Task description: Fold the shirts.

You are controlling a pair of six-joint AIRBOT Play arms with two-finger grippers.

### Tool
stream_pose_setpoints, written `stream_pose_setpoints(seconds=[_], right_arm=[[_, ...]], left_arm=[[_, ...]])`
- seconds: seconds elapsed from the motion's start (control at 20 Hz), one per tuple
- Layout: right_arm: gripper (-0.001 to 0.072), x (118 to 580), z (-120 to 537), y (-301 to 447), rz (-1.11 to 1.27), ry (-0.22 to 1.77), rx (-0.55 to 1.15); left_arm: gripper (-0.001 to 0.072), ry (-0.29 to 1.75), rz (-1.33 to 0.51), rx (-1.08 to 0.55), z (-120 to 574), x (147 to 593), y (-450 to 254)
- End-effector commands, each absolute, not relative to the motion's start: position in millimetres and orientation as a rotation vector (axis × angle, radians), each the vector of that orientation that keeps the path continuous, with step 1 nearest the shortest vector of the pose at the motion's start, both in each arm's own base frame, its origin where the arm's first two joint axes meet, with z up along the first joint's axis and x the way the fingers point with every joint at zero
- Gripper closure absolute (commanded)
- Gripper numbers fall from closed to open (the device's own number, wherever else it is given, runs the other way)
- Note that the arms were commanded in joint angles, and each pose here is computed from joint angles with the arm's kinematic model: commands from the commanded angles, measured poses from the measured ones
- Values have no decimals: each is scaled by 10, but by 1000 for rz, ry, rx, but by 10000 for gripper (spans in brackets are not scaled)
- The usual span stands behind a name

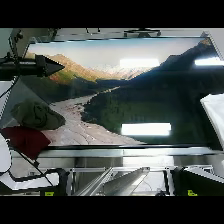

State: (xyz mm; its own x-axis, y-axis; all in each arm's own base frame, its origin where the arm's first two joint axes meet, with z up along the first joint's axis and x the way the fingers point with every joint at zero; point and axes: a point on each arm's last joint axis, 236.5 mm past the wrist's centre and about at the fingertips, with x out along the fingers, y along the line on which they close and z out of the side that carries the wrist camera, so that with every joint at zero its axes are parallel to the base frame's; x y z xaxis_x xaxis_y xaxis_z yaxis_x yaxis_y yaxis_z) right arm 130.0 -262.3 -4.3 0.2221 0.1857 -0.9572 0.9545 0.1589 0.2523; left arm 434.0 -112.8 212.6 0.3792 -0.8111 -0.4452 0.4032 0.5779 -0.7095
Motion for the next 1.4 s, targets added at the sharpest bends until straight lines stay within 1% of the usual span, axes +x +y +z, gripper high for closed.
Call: stream_pose_setpoints(seconds=[0.0,0.05,0.1,0.15,0.2,0.25,0.35,0.4,0.5,0.55,0.65,0.75,0.85,0.95,1.05,1.15,1.35], right_arm=[[449,1728,447,-2195,-608,1223,1482],[463,1893,614,-2013,-535,1235,1541],[533,2105,749,-1884,-445,1219,1554],[650,2365,877,-1752,-332,1186,1537],[690,2581,962,-1621,-238,1165,1491],[689,2797,1011,-1502,-155,1140,1399],[692,3160,1051,-1187,-20,1104,1141],[693,3283,1062,-953,25,1085,1053],[693,3443,1097,-477,92,1002,965],[693,3431,1109,-158,154,966,936],[692,3209,1061,497,310,940,860],[690,2755,807,1083,444,1001,775],[689,2543,612,1348,492,1007,730],[689,2512,595,1475,527,1006,708],[690,2519,644,1571,566,1002,737],[689,2535,679,1599,576,997,766],[690,2537,681,1602,576,997,769]], left_arm=[[698,784,-796,-518,2329,4401,-1117],[698,767,-798,-500,2425,4369,-1096],[698,757,-807,-481,2514,4317,-1085],[698,753,-818,-461,2593,4241,-1076],[699,748,-814,-447,2645,4184,-1051],[699,735,-797,-451,2690,4139,-1020],[699,712,-751,-479,2680,4043,-970],[699,727,-742,-498,2599,3948,-987],[699,796,-741,-549,2306,3640,-1090],[698,843,-747,-576,2103,3436,-1188],[698,926,-769,-610,1677,3000,-1386],[698,995,-786,-637,1277,2593,-1572],[691,1024,-776,-659,981,2347,-1686],[688,1021,-772,-655,842,2215,-1760],[688,1011,-771,-649,788,2157,-1800],[689,1001,-772,-641,780,2143,-1820],[689,1003,-778,-643,786,2133,-1831]])
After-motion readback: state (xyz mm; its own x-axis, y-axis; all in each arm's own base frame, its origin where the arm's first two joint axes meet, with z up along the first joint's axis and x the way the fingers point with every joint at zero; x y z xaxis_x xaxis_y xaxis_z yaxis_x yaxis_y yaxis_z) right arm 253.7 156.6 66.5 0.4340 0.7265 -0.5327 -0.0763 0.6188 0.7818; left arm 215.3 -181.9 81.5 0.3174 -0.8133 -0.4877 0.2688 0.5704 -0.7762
